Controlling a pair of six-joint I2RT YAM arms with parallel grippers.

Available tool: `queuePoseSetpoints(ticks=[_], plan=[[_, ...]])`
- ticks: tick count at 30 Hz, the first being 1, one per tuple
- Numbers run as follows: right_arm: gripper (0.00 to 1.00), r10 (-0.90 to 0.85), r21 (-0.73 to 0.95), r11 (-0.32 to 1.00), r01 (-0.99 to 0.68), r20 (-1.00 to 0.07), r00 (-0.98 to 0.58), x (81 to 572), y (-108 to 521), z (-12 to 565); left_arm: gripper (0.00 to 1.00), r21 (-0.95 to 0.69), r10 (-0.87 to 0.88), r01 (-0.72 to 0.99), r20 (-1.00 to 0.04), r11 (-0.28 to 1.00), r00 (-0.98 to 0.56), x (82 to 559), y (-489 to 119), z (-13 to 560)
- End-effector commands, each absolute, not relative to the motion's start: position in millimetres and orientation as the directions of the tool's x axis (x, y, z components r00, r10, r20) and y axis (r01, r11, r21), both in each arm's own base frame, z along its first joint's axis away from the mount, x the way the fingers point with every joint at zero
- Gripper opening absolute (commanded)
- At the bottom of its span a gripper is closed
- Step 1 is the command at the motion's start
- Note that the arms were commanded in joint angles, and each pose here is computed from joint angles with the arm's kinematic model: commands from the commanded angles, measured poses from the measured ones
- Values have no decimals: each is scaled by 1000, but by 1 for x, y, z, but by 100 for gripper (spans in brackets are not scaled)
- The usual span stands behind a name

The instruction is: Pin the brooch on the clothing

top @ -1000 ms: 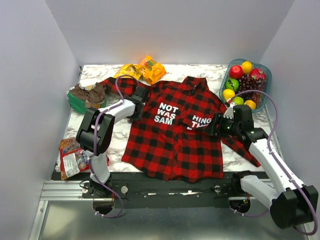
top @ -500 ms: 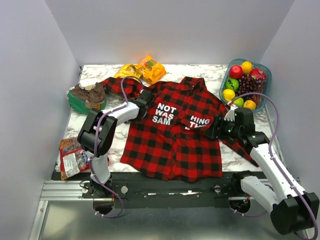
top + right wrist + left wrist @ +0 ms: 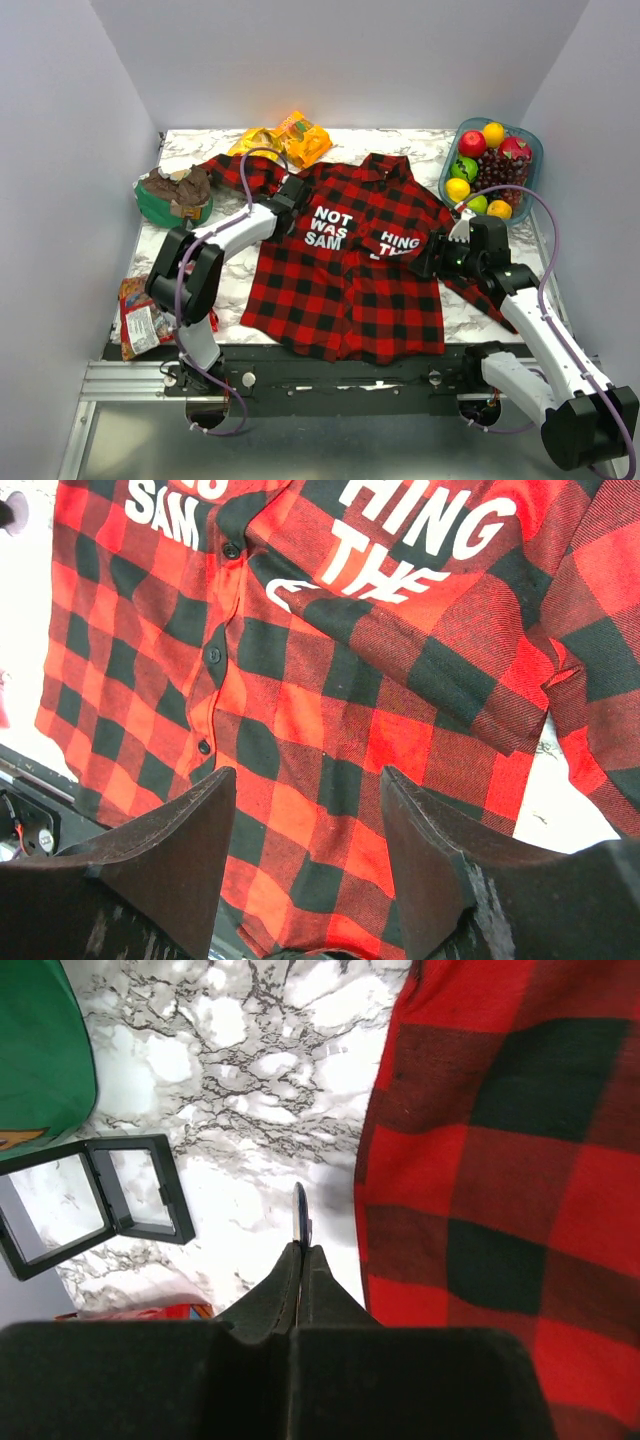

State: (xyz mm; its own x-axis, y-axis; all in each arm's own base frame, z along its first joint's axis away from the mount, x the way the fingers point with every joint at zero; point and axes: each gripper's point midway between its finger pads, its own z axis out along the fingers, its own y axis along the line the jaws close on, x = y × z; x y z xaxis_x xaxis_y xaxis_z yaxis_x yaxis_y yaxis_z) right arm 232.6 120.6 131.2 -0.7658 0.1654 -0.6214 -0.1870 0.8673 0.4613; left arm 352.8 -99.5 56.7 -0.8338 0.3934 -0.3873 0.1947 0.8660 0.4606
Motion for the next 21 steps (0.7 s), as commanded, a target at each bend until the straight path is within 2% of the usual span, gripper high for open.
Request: queuePoseSetpoints(ticks=[1,4,7,8,10,11,14,15,16,18,21], plan=[[68,143,460,863,-209,-619,-772,226,123,131,0,268,315,191,-571,944,-758,362,-138,122],[67,140,457,862,-219,-630,-764,228,123,136,0,149,314,285,-617,947,-721,360,-164,140],[67,124,461,844,-273,-664,-737,230,128,148,0,-31,325,462,-670,886,-668,344,-203,161],[68,117,473,824,-312,-680,-723,230,133,158,0,-143,334,565,-679,813,-653,329,-228,167],[67,106,476,789,-387,-727,-678,231,142,176,0,-213,357,653,-695,727,-624,314,-244,172],[67,97,498,743,-447,-741,-664,226,151,188,0,-291,346,722,-727,627,-593,298,-262,187],[67,106,503,656,-563,-800,-591,224,167,218,0,-397,311,781,-756,482,-576,272,-277,196],[67,106,502,600,-623,-821,-560,220,176,228,0,-482,304,790,-741,379,-598,252,-284,196],[67,117,514,569,-641,-823,-556,218,180,233,0,-534,288,779,-729,329,-621,243,-288,201],[67,114,501,490,-713,-848,-518,212,191,245,0,-588,293,771,-714,244,-636,230,-292,203],[67,108,488,446,-750,-861,-497,211,200,243,0,-652,260,745,-702,140,-664,214,-298,213]])
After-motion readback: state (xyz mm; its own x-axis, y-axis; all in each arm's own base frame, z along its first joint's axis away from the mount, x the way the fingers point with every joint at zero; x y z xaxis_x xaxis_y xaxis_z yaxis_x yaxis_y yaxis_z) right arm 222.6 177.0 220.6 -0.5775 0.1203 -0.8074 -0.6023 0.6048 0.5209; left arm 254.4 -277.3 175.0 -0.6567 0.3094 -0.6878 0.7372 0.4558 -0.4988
